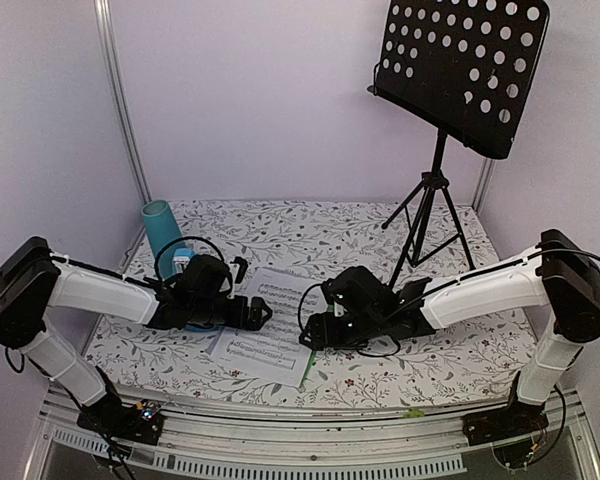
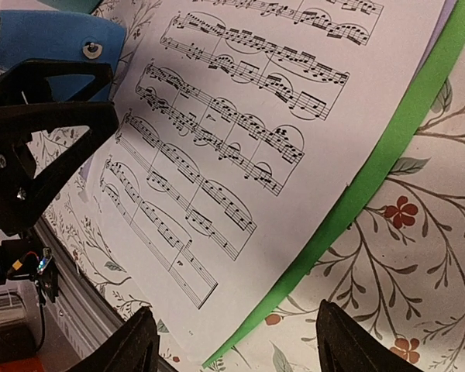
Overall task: Set up the instrument practice props
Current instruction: Pick up the sheet music.
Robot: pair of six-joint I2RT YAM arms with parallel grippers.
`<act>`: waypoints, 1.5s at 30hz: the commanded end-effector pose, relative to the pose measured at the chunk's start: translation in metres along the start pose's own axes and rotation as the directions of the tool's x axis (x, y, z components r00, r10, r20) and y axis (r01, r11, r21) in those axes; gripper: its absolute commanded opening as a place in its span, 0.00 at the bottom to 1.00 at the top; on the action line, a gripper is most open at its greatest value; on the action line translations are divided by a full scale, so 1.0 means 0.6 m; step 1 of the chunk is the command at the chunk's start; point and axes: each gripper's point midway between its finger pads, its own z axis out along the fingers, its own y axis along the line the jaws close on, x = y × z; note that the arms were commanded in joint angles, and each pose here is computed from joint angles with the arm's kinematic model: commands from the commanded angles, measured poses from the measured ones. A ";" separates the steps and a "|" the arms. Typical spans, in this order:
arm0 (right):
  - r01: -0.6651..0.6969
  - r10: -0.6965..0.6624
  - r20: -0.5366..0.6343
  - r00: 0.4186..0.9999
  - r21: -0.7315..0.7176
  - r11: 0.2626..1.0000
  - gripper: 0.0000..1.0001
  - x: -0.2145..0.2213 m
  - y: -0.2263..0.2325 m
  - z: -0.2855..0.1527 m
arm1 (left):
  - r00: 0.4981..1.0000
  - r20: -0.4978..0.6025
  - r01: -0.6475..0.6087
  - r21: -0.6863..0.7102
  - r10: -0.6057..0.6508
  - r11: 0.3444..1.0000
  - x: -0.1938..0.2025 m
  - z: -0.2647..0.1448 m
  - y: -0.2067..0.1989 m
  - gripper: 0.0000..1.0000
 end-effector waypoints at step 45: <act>-0.173 0.163 -0.087 0.983 -0.121 0.977 0.39 0.000 -0.045 0.070 | 0.995 -0.067 0.080 0.009 -0.079 0.997 0.037 0.040 0.019 0.99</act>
